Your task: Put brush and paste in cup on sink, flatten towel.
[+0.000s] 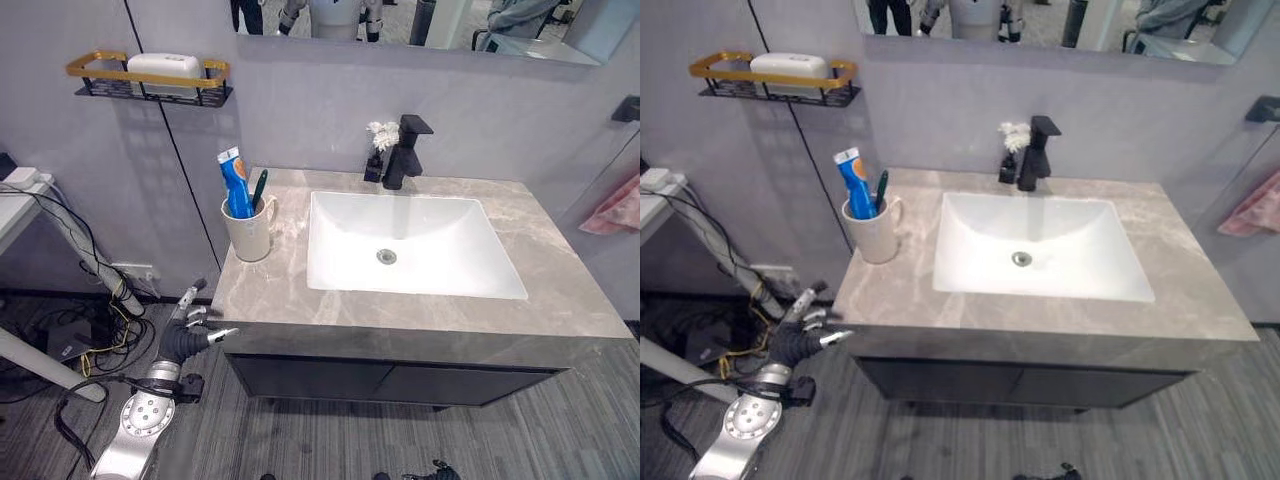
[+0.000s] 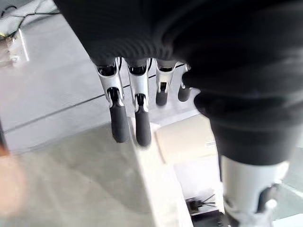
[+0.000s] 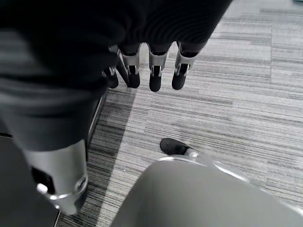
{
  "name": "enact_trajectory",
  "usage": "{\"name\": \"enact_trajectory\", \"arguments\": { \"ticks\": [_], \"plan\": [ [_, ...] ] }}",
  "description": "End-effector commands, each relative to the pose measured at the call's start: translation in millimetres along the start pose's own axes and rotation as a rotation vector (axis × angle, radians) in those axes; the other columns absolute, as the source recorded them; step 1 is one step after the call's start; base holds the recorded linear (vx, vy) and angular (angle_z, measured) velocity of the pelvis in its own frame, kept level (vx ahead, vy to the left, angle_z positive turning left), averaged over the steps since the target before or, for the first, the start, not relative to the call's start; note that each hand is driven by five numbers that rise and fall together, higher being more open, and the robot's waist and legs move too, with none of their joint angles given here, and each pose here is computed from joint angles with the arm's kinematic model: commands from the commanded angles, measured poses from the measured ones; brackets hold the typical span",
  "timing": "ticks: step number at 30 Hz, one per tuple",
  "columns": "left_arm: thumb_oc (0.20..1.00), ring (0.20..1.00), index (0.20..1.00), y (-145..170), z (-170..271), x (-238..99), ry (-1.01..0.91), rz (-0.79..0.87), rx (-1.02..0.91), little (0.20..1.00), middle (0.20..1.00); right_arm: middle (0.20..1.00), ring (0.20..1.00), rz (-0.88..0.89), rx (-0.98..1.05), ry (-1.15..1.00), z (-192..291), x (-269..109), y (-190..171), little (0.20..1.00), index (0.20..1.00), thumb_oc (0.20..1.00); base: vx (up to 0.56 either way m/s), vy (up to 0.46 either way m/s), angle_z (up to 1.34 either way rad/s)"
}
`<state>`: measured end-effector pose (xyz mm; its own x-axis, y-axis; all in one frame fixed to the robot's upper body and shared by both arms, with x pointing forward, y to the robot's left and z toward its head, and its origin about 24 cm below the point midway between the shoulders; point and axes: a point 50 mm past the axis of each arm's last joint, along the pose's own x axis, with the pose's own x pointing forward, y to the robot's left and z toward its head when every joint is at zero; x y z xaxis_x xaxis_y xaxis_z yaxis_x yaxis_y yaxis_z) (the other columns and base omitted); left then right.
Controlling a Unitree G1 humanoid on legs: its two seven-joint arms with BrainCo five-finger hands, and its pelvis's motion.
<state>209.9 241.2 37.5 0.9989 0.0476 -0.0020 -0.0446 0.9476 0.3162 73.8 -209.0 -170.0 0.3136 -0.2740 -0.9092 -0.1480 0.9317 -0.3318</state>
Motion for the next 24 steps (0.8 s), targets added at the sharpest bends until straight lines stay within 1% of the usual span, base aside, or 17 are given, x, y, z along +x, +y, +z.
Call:
{"name": "enact_trajectory", "arguments": {
  "ticks": [1,8,9,10,11,12,18,21,24],
  "plan": [
    [1.000,1.000,1.000,7.6,48.2,13.4,-0.223,0.030,-0.113,1.000,1.000,1.000,1.000,0.027,-0.081,0.004,5.9,1.5,1.0,1.000,1.000,1.000,0.05,0.003,-0.04],
    [1.000,1.000,1.000,18.0,66.6,20.6,-0.290,0.053,-0.207,1.000,1.000,1.000,1.000,0.049,-0.108,0.084,-15.0,-0.9,1.5,1.000,1.000,1.000,0.01,-0.018,-0.05],
    [0.790,0.790,0.790,17.6,63.1,22.0,-0.272,0.055,-0.230,0.790,0.790,1.000,1.000,0.056,-0.123,0.096,-18.6,-1.4,1.2,1.000,1.000,1.000,0.01,-0.020,-0.08],
    [0.533,0.533,0.533,15.6,58.2,23.5,-0.247,0.057,-0.267,0.533,0.533,1.000,1.000,0.057,-0.138,0.104,-20.9,-1.7,0.4,1.000,1.000,1.000,0.01,-0.022,-0.08],
    [0.325,0.325,0.325,14.9,57.3,24.2,-0.240,0.053,-0.278,0.325,0.325,1.000,1.000,0.054,-0.143,0.109,-21.9,-1.7,-0.9,1.000,1.000,1.000,0.00,0.000,0.00],
    [0.200,0.200,0.200,15.1,55.1,24.4,-0.227,0.054,-0.277,0.200,0.200,1.000,1.000,0.054,-0.147,0.118,-23.2,-1.7,-1.8,1.000,1.000,1.000,0.00,0.000,0.00],
    [0.200,0.200,0.200,19.9,24.3,26.1,-0.074,0.086,-0.336,0.200,0.200,1.000,1.000,0.042,-0.154,0.132,-26.9,-1.4,-9.0,1.000,1.000,1.000,0.00,-0.001,-0.01],
    [0.200,0.200,0.200,29.6,20.3,29.9,-0.049,0.099,-0.295,0.200,0.200,1.000,1.000,0.047,-0.196,0.135,-26.9,-1.0,-11.5,1.000,1.000,1.000,0.00,-0.008,-0.13],
    [0.200,0.200,0.200,36.9,17.4,35.0,-0.034,0.156,-0.258,0.200,0.200,1.000,1.000,0.042,-0.190,0.122,-25.6,-0.8,-11.8,1.000,1.000,1.000,0.00,-0.003,-0.01]
  ]
}}
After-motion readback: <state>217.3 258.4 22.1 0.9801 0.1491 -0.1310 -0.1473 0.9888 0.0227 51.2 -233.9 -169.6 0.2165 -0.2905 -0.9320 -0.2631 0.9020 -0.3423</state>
